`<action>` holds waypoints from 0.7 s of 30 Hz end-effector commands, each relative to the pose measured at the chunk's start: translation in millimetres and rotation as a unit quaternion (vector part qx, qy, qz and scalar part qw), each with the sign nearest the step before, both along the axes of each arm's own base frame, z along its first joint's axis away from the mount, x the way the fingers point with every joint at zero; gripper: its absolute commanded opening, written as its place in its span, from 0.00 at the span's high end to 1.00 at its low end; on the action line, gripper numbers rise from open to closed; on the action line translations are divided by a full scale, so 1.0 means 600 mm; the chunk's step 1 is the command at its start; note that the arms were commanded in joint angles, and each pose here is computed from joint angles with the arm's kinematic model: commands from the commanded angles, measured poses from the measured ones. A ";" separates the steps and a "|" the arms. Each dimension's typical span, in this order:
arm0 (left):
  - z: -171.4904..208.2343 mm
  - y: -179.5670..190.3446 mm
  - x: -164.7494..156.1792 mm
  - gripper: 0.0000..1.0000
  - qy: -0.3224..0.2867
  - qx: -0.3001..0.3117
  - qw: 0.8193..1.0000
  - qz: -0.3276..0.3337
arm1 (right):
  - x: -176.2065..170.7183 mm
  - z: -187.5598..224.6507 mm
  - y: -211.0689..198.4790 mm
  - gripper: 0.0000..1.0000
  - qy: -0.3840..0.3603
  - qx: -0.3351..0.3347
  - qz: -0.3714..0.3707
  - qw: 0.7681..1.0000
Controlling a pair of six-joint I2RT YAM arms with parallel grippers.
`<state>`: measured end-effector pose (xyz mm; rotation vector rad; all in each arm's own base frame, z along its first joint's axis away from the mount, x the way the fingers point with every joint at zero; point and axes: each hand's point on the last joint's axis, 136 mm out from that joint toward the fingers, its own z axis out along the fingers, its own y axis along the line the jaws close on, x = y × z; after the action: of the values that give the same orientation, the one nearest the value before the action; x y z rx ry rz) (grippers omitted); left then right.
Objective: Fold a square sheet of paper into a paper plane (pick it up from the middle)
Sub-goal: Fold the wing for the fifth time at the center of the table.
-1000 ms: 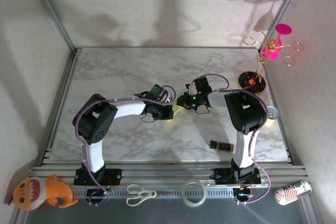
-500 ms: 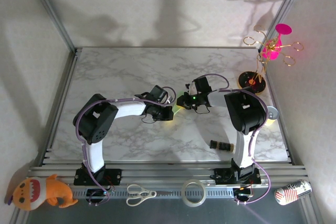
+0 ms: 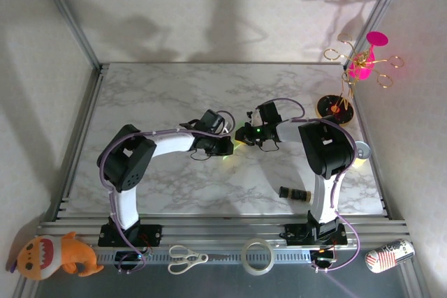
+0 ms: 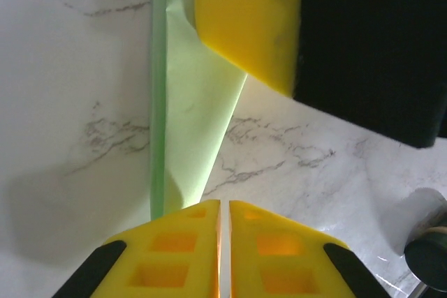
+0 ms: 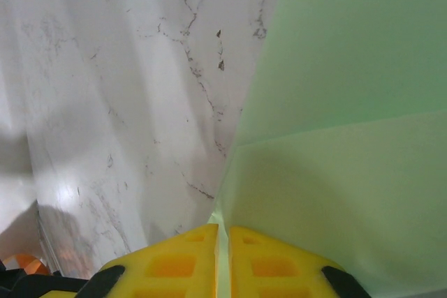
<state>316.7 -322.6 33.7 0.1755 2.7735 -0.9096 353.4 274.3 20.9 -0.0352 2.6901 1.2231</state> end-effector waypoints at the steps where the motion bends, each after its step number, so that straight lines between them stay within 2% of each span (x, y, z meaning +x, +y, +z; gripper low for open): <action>1: -0.009 -0.006 0.009 0.88 0.002 0.003 1.000 0.005 | -0.029 -0.071 -0.008 0.86 0.034 -0.051 0.005 0.998; 12: -0.037 -0.007 -0.016 0.89 0.024 0.010 1.000 0.000 | -0.029 -0.072 -0.008 0.86 0.034 -0.053 0.006 0.998; 21: -0.078 0.024 -0.045 0.93 0.043 0.054 0.998 0.003 | -0.023 -0.061 -0.005 0.86 0.022 -0.047 0.004 0.999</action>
<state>312.7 -325.1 16.2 0.1607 2.7928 -0.9043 353.6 274.4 21.0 -0.0383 2.6894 1.2224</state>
